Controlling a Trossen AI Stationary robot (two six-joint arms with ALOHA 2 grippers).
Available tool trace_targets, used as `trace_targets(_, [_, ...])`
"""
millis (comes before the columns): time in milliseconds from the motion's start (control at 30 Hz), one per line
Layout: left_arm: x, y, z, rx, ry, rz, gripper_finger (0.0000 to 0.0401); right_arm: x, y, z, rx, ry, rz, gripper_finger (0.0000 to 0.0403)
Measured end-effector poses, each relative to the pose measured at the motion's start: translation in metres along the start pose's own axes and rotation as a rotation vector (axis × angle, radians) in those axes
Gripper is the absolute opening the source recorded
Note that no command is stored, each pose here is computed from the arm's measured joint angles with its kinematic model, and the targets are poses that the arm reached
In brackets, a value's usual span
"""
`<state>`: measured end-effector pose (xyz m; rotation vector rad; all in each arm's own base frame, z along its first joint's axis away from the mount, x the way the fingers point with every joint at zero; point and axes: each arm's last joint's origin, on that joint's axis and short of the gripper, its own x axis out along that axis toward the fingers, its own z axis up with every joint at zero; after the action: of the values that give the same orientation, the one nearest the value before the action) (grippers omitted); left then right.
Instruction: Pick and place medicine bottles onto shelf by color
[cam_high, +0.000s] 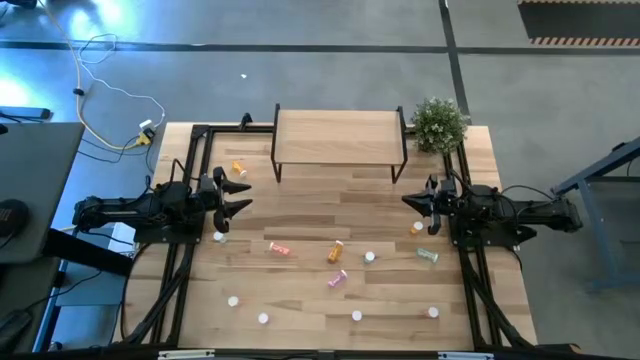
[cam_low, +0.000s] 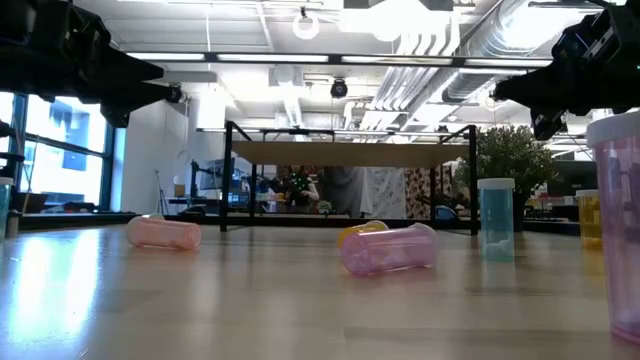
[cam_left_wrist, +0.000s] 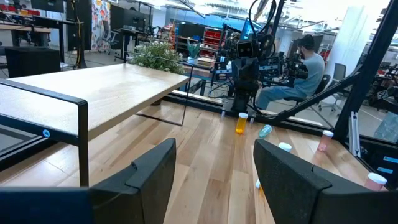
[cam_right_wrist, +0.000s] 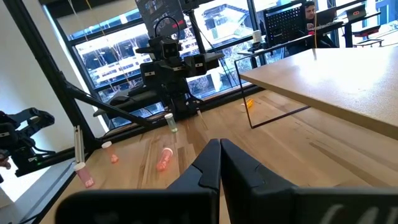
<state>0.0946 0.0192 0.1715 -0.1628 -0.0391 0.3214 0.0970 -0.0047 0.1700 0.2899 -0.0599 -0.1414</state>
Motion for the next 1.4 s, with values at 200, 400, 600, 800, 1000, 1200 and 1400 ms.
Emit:
trace_targets(200, [0.000, 0.000, 0.000, -0.003, 0.000, 0.000, 0.0207, 0.000, 0.000, 0.000, 0.000, 0.000, 0.000, 0.0000])
trace_targets(400, [0.000, 0.000, 0.002, -0.221, -0.027, 0.020, 0.0207, 0.000, 0.000, 0.000, 0.000, 0.000, -0.001, 0.0000])
trace_targets(600, [-0.001, 0.003, 0.007, -0.552, -0.126, 0.115, 0.0207, 0.000, 0.000, 0.000, 0.000, -0.001, -0.003, 0.0000])
trace_targets(800, [-0.001, 0.003, 0.007, -0.632, -0.132, 0.109, 0.0207, 0.000, 0.000, 0.000, 0.000, -0.001, -0.004, 0.0000])
trace_targets(1000, [-0.001, 0.004, 0.011, -0.713, -0.193, 0.136, 0.0207, 0.000, 0.000, 0.000, 0.000, -0.001, -0.004, 0.0000])
trace_targets(1200, [-0.007, -0.002, 0.038, -0.698, -0.207, 0.013, 0.0207, 0.000, 0.000, 0.000, 0.000, -0.001, -0.003, 0.0000])
trace_targets(1400, [-0.017, -0.008, 0.085, -0.668, -0.142, 0.030, 0.0207, 0.000, 0.000, 0.000, 0.000, 0.000, -0.003, 0.0000])
